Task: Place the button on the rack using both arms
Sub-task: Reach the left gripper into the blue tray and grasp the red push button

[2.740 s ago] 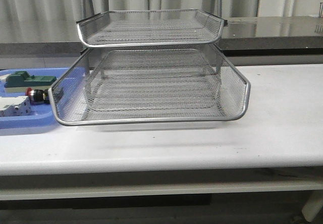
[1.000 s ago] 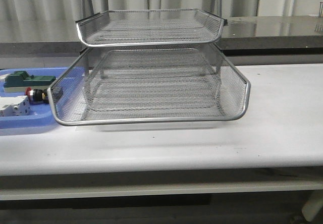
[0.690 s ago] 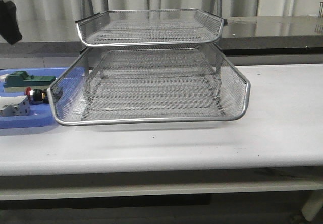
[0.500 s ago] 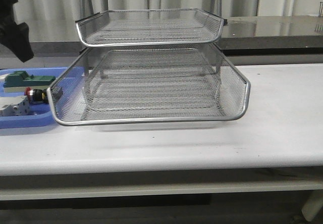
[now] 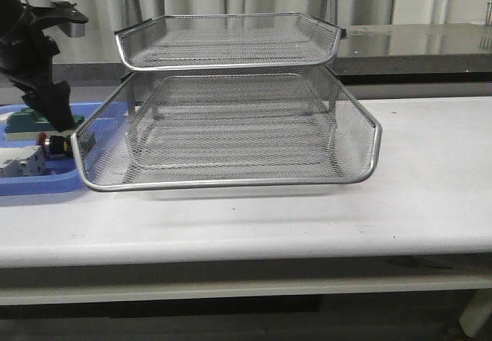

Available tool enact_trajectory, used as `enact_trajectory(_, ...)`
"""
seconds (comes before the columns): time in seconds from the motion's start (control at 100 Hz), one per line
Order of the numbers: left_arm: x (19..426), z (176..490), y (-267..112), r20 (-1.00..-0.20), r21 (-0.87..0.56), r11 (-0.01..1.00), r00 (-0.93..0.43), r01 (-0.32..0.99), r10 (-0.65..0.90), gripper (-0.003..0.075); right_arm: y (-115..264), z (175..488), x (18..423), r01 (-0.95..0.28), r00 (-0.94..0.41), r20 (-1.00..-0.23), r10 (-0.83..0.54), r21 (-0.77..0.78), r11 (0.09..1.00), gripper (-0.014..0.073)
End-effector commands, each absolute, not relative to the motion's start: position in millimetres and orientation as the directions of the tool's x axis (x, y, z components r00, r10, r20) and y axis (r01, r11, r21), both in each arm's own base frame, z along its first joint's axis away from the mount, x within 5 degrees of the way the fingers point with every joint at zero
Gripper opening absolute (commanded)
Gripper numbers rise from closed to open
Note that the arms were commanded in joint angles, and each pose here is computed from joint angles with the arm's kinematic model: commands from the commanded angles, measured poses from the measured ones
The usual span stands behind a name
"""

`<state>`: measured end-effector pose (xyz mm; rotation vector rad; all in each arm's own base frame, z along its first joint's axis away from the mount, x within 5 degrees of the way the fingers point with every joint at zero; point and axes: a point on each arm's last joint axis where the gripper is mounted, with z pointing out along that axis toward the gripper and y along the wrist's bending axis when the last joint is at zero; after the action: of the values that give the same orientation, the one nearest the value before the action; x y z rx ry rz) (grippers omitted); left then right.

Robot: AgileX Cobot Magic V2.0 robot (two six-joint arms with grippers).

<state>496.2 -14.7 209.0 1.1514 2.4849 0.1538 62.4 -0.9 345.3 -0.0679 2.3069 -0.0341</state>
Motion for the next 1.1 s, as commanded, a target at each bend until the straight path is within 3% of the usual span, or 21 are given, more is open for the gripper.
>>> enact_trajectory(0.0,499,246,-20,-0.389,0.327,0.657,-0.537,0.679,0.749,0.0645,-2,359,65,-0.032,-0.598,-0.799,-0.063,-0.055,0.998,-0.0068)
enact_trajectory(0.47,513,205,-21,-0.353,0.304,0.639,-0.539,0.707,0.764,0.0645,-2,359,65,-0.032,-0.598,-0.799,-0.063,-0.055,0.998,-0.0068)
enact_trajectory(0.95,516,195,-21,-0.348,0.297,0.64,-0.544,0.709,0.764,0.064,-2,359,65,-0.032,-0.598,-0.799,-0.063,-0.055,0.998,-0.0068)
enact_trajectory(1.09,516,195,-21,-0.348,0.297,0.64,-0.544,0.709,0.764,0.0558,-2,359,65,-0.032,-0.598,-0.799,-0.063,-0.055,0.998,-0.0068)
